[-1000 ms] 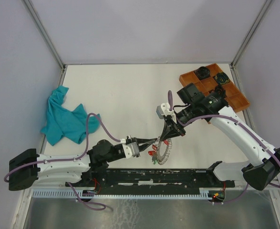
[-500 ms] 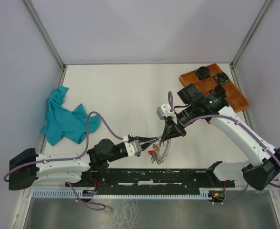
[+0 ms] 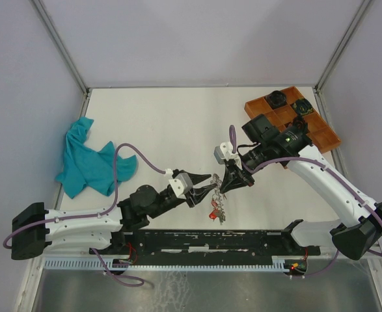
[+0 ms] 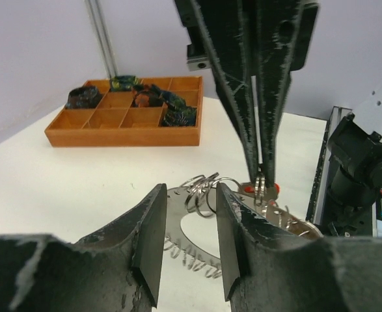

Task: Remove the keys from the keyring
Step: Remove the key from the keyring.

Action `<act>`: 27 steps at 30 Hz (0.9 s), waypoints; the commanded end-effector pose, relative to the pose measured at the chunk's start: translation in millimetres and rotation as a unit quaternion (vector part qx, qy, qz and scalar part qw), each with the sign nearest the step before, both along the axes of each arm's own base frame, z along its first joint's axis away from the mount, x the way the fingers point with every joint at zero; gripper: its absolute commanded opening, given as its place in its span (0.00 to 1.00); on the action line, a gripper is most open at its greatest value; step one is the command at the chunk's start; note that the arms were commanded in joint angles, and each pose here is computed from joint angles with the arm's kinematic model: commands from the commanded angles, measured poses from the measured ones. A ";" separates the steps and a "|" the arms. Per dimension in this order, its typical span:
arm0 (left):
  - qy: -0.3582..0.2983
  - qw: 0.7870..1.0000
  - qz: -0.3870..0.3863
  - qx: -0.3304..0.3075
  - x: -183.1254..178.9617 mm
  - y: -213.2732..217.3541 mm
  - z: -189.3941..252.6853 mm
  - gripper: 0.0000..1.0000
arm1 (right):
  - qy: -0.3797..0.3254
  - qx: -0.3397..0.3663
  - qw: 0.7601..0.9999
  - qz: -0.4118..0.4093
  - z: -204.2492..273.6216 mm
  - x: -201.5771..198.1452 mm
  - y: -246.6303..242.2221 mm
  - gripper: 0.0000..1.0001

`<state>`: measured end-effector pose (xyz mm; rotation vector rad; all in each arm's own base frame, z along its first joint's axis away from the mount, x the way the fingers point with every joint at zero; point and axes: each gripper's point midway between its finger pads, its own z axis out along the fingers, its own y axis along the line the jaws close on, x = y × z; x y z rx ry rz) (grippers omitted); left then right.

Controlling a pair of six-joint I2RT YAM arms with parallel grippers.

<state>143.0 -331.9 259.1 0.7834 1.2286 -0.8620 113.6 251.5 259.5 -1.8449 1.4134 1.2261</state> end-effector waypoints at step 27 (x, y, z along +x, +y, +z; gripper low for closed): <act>0.043 0.993 -0.094 -0.050 -36.9 1.1 9.6 0.29 | -0.012 0.041 0.999 0.014 17.6 -4.5 5.5 0.01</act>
